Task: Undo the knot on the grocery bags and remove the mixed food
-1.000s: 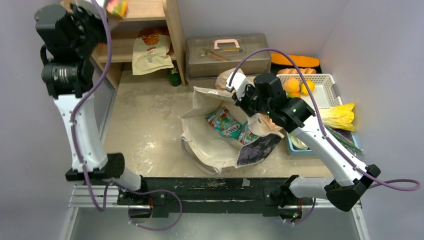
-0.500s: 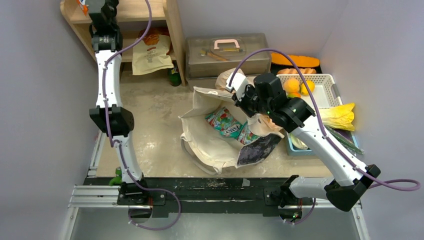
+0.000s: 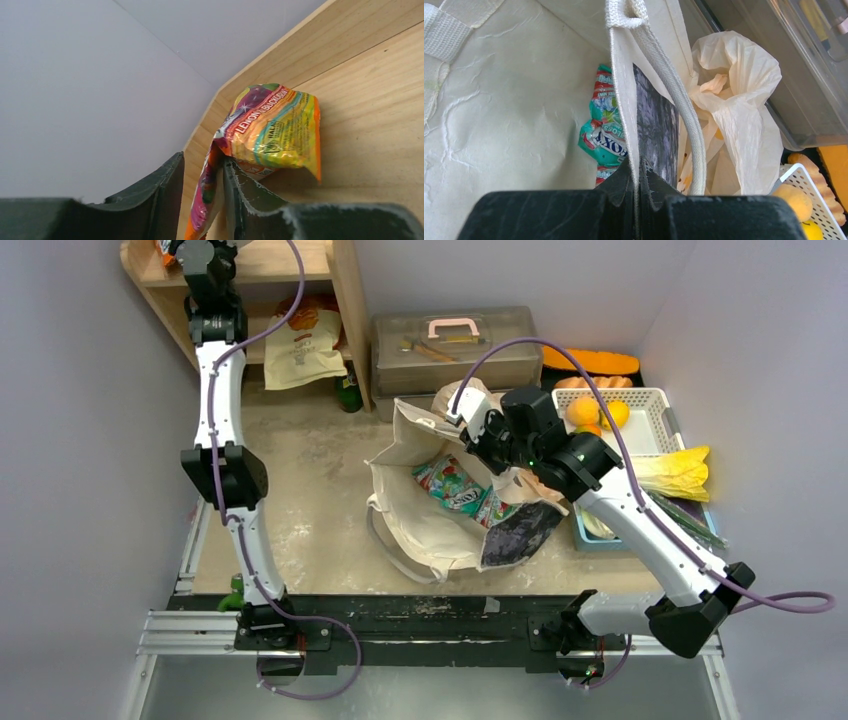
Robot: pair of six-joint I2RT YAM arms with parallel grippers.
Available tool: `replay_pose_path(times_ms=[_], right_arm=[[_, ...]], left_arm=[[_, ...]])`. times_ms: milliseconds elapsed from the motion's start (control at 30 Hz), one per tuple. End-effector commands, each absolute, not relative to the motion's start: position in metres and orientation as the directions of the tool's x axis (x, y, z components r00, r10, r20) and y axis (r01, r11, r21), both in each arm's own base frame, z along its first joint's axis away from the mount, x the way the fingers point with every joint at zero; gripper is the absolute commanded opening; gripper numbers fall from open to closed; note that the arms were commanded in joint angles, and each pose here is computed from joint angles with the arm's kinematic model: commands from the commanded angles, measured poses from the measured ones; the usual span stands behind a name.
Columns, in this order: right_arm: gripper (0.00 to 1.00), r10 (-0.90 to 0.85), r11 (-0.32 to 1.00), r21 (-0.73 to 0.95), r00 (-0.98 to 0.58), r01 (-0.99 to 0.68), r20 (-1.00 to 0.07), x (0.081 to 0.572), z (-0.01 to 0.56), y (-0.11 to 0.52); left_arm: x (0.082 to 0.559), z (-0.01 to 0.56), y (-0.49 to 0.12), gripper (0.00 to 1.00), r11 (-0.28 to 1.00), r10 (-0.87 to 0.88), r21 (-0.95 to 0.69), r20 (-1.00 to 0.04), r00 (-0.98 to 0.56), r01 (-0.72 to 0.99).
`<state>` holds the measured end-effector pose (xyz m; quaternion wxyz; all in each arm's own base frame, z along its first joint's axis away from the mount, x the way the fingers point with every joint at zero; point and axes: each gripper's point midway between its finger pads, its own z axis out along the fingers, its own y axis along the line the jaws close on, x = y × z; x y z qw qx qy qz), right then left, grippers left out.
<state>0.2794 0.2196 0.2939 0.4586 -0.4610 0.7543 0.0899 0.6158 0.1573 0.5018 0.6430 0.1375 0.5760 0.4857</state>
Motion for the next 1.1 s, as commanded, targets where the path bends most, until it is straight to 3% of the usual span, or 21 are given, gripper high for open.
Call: replay_pose_path(times_ms=[0, 267, 400, 467, 500, 600, 700, 833, 967, 1067], right_arm=[[0.00, -0.605, 0.556, -0.285, -0.144, -0.781, -0.783, 0.281, 0.300, 0.223], [0.00, -0.601, 0.555, -0.282, -0.142, -0.783, -0.787, 0.282, 0.300, 0.224], [0.00, -0.595, 0.557, -0.285, -0.136, -0.780, -0.792, 0.281, 0.305, 0.224], [0.00, -0.587, 0.562, -0.281, -0.135, -0.778, -0.798, 0.280, 0.308, 0.224], [0.00, -0.583, 0.562, -0.280, -0.133, -0.778, -0.801, 0.280, 0.309, 0.224], [0.00, -0.575, 0.563, -0.272, -0.134, -0.780, -0.807, 0.278, 0.311, 0.225], [0.00, -0.558, 0.571, -0.259, -0.137, -0.779, -0.818, 0.277, 0.314, 0.225], [0.00, -0.529, 0.570, -0.229, -0.140, -0.789, -0.837, 0.274, 0.318, 0.230], [0.00, -0.506, 0.580, -0.206, -0.151, -0.788, -0.849, 0.275, 0.321, 0.233], [0.00, -0.493, 0.589, -0.193, -0.159, -0.785, -0.856, 0.276, 0.324, 0.234]], left_arm=[[0.559, 0.578, 0.149, 0.37, 0.610, 0.717, 0.583, -0.694, 0.062, -0.537], [0.531, 0.577, 0.109, 0.50, 0.788, 0.595, 0.529, -0.786, 0.167, -0.314], [0.511, 0.572, 0.076, 0.70, 0.869, 0.494, 0.475, -0.841, 0.219, -0.137], [0.493, 0.567, 0.050, 0.93, 0.886, 0.448, 0.464, -0.858, 0.250, 0.003], [0.480, 0.565, 0.035, 0.99, 0.884, 0.428, 0.462, -0.862, 0.271, 0.074], [0.420, 0.557, -0.024, 1.00, 0.817, 0.346, 0.465, -0.869, 0.354, 0.341], [0.362, 0.514, -0.086, 1.00, 0.648, 0.289, 0.472, -0.878, 0.381, 0.597], [0.285, 0.429, -0.159, 0.96, 0.375, 0.314, 0.450, -0.884, 0.346, 0.811], [0.226, 0.366, -0.210, 0.84, 0.160, 0.331, 0.415, -0.877, 0.348, 0.895], [0.209, 0.328, -0.241, 0.76, 0.046, 0.381, 0.519, -0.799, 0.466, 0.853]])
